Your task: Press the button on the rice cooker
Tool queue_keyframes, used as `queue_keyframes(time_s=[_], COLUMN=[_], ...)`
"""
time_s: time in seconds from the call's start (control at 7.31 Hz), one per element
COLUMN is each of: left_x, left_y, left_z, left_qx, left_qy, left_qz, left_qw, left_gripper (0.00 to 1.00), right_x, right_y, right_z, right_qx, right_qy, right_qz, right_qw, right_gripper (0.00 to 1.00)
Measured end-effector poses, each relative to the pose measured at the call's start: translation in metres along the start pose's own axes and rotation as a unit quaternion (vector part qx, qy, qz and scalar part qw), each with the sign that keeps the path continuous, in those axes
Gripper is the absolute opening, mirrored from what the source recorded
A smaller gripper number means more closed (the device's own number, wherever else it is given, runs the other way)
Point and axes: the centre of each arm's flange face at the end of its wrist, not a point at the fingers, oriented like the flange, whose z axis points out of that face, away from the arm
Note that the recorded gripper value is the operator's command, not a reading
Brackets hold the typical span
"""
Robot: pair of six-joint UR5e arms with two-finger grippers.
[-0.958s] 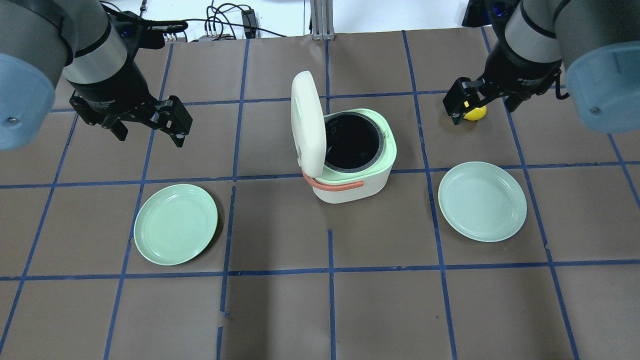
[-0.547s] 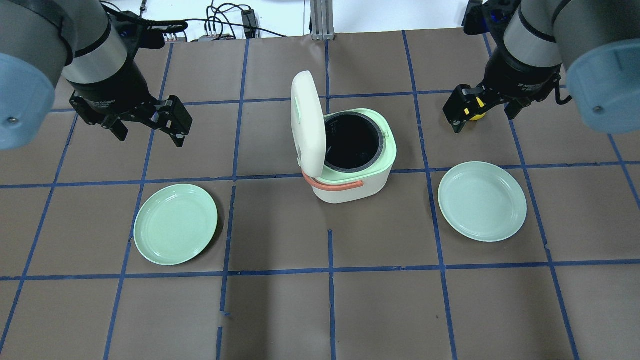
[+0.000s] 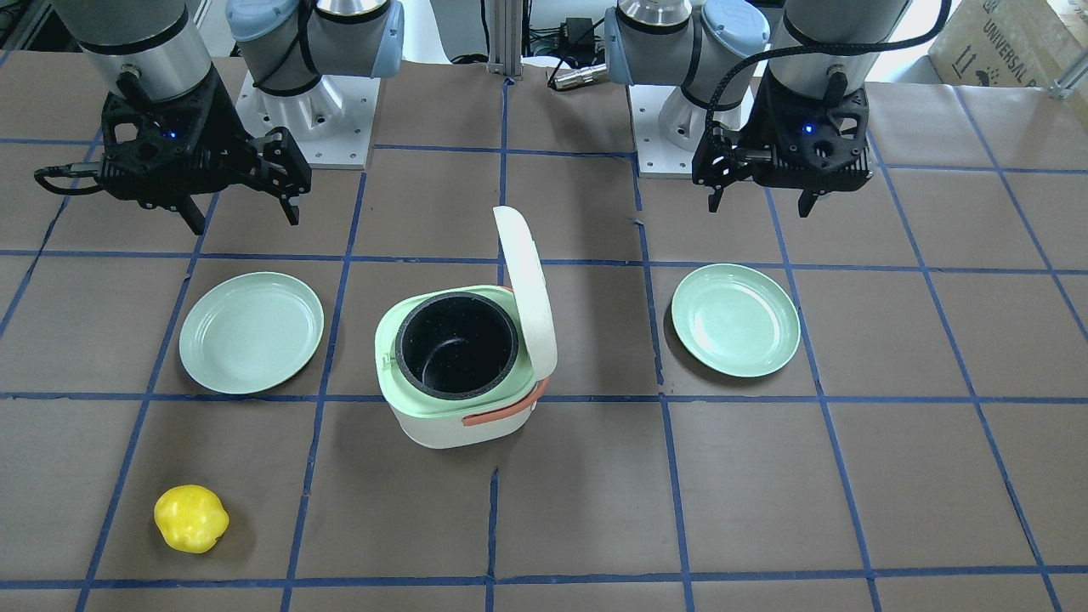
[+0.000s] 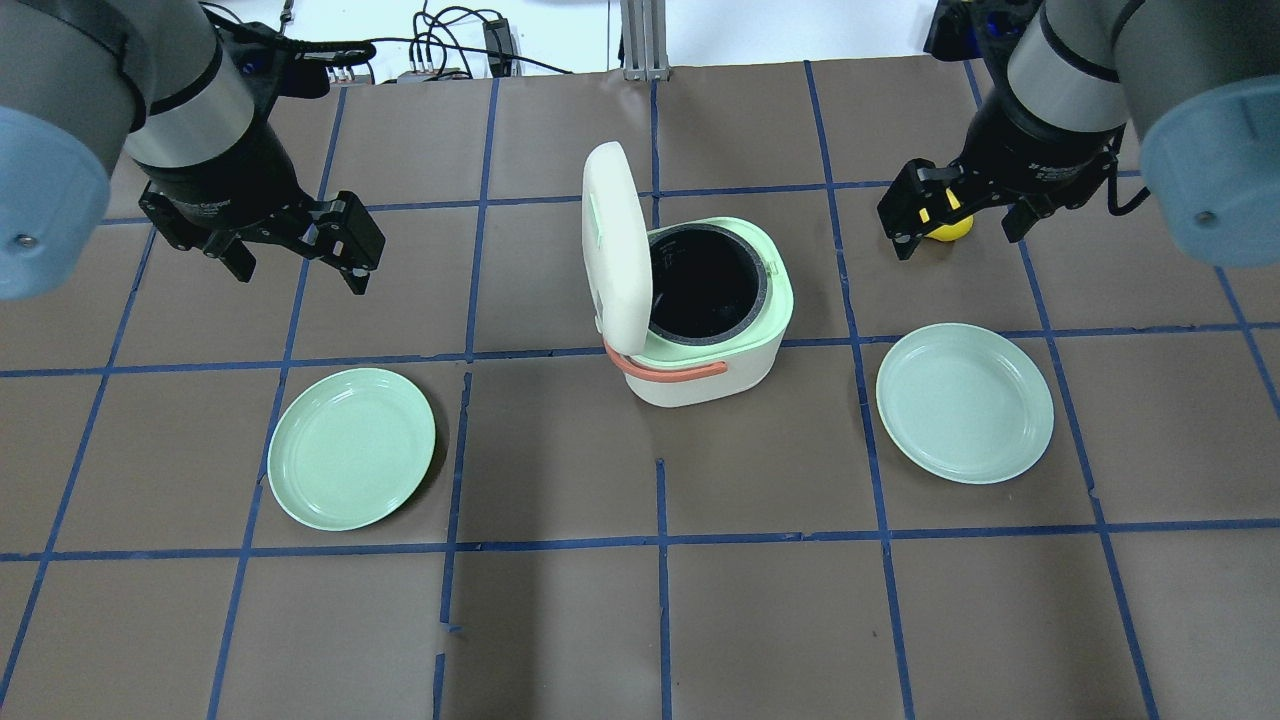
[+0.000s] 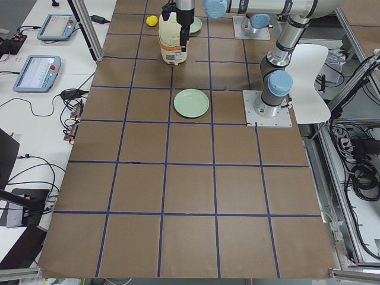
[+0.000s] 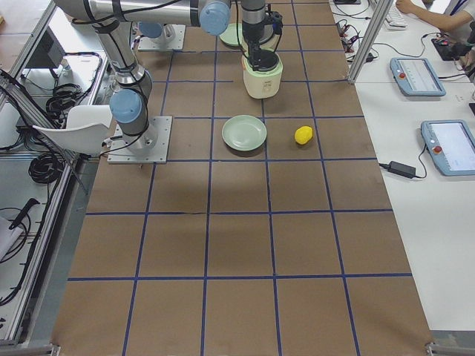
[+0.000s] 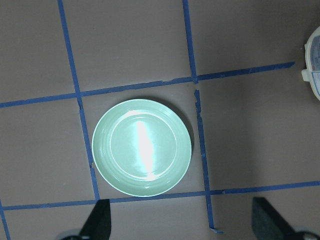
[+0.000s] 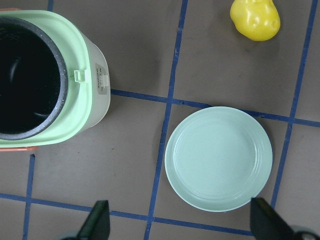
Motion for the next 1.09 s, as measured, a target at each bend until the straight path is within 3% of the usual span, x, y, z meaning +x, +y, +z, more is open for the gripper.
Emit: queue_keyframes(time_s=[1.09], left_x=[0.0000], left_y=[0.0000], left_z=[0.0000], left_qx=[0.000], left_qy=[0.000], left_qz=[0.000], left_qw=[1.0000], left_gripper=[1.00], right_x=[-0.0013], right_y=[0.0037], right_z=[-0.0015], right_qx=[0.007], right_qy=[-0.002], right_qz=[0.013], right_qw=[0.9999], right_gripper=[1.00])
